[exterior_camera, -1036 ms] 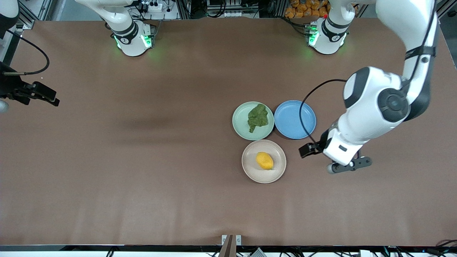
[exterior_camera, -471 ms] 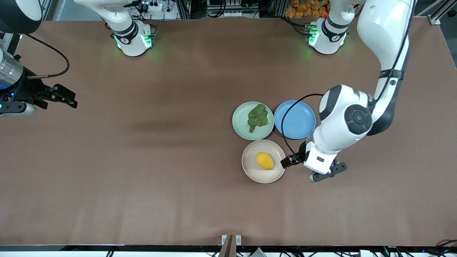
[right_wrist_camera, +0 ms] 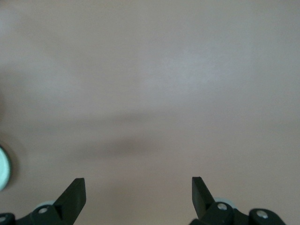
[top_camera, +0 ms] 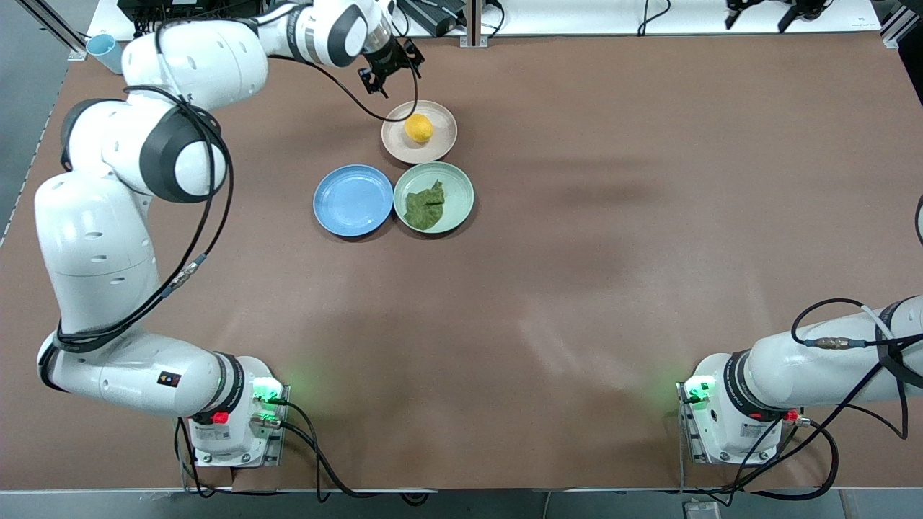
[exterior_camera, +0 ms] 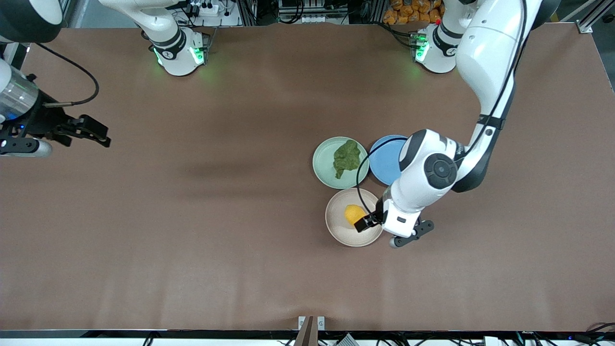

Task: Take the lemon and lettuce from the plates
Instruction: 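Move the left gripper toward the yellow lemon on the cream plate, then lower the left gripper and grasp the lemon while the right gripper advances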

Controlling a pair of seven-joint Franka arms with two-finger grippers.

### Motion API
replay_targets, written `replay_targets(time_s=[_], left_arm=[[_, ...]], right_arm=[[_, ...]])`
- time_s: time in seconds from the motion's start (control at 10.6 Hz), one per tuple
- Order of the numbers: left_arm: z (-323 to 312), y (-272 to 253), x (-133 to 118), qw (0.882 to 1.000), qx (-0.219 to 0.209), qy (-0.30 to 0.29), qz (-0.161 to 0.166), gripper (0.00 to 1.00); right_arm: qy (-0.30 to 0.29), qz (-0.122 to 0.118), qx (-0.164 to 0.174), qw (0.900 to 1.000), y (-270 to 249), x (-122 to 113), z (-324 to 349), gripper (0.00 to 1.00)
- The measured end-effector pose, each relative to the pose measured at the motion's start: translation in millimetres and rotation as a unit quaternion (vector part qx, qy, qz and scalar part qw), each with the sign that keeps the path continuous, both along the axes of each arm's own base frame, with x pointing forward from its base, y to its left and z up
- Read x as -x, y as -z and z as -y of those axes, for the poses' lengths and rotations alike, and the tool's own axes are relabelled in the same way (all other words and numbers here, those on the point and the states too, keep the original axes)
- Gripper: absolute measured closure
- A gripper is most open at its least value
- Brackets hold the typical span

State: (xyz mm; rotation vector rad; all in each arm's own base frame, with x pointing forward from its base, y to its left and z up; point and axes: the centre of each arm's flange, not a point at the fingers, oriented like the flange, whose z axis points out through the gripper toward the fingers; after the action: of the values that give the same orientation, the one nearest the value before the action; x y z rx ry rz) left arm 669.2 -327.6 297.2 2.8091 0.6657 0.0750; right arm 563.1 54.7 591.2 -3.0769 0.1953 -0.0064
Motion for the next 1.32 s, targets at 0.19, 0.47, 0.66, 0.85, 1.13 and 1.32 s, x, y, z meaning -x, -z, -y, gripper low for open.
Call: replay_targets(time_s=[0.19, 0.47, 0.66, 0.85, 1.13, 1.32], left_arm=[[10, 25, 6, 1.0, -0.002, -0.012, -0.018, 0.0], [23, 51, 16, 0.999, -0.006, -0.03, -0.042, 0.0], [29, 61, 20, 0.998, -0.008, -0.031, -0.049, 0.0], [31, 75, 23, 0.998, -0.011, -0.033, -0.057, 0.0], [25, 89, 20, 0.998, -0.014, -0.037, -0.051, 0.0], [27, 98, 18, 0.999, -0.029, -0.026, -0.019, 0.13]], right_arm=[[0.007, -0.007, -0.001, 1.0, 5, 5, -51, 0.0], [-0.004, -0.016, 0.0, 1.0, 15, 4, -72, 0.0], [-0.022, -0.024, 0.001, 0.999, 25, 6, -100, 0.0], [-0.026, -0.03, 0.004, 0.999, 34, 13, -137, 0.0], [-0.044, -0.04, 0.009, 0.998, 44, 22, -172, 0.0], [-0.06, -0.045, 0.012, 0.997, 52, 27, -190, 0.0]])
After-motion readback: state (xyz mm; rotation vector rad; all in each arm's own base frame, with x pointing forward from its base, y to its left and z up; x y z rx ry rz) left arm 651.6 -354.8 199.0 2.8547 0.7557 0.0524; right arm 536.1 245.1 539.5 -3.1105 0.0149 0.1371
